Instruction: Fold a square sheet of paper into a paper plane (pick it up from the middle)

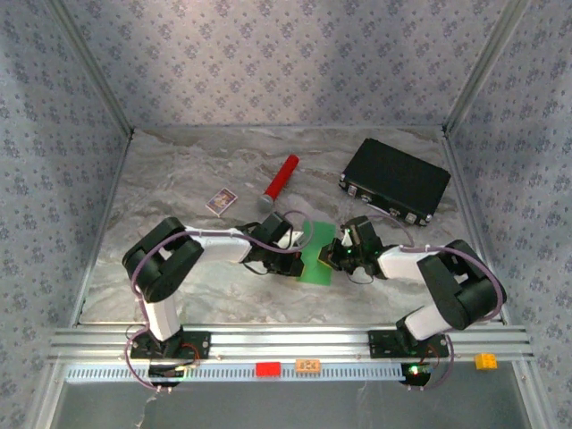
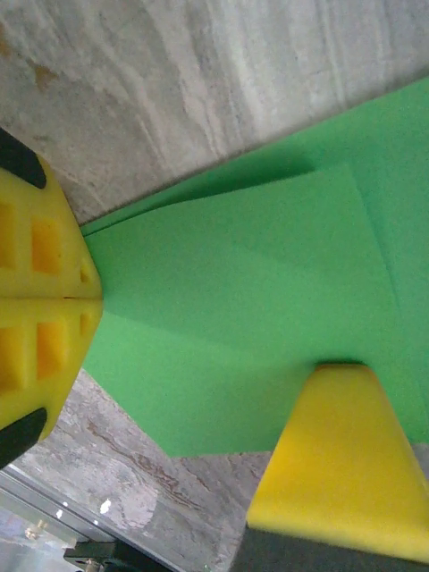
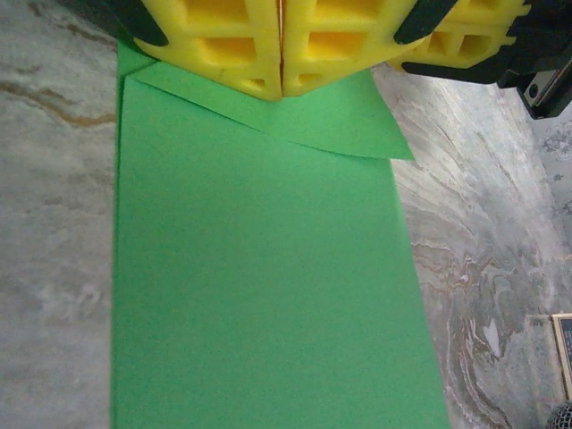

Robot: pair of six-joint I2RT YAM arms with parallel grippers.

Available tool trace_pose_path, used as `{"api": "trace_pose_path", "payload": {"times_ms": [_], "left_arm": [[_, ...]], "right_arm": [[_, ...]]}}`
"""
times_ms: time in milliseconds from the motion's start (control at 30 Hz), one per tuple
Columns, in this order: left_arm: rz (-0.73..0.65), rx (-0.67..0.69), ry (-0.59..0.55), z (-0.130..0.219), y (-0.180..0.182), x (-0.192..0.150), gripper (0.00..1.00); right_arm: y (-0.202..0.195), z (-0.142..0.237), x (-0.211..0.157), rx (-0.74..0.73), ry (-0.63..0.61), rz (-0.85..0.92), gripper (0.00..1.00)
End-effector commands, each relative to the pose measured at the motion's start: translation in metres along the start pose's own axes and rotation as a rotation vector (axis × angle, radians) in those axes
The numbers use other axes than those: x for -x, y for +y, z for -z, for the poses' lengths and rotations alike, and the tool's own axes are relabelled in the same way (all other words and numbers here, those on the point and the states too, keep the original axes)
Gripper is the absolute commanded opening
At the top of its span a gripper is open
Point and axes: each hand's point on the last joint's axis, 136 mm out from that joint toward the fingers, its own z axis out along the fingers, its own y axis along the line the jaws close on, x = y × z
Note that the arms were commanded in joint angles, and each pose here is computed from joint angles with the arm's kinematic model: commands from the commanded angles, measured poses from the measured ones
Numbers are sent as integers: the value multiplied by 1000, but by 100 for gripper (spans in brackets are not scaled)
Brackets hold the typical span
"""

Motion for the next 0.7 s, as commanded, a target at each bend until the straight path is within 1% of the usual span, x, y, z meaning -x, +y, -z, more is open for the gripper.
{"api": "trace_pose_path", "payload": {"times_ms": [0,100,233,300,400,500,667], "left_arm": [[40,50,49,-7,19,-16,0],[49,59,52,-8,22,-17,0],[52,65,53,-8,23,-17,0],[54,70,50,-7,23,-16,0],[56,76,50,-7,24,-17,0],[57,78,51,-6,25,-18,0],[62,77,59,-8,26,-19,0]], "right_arm": [[17,7,4,20,-17,44,11],[23,7,-4,22,-6,57,11],[28,-4,-22,12,36,87,12],[18,-10,-30,-30,66,76,11],[4,-18,-38,-54,94,40,10],[-7,-18,-39,-86,93,33,10],[-14,-7,-23,-94,48,18,10]]}}
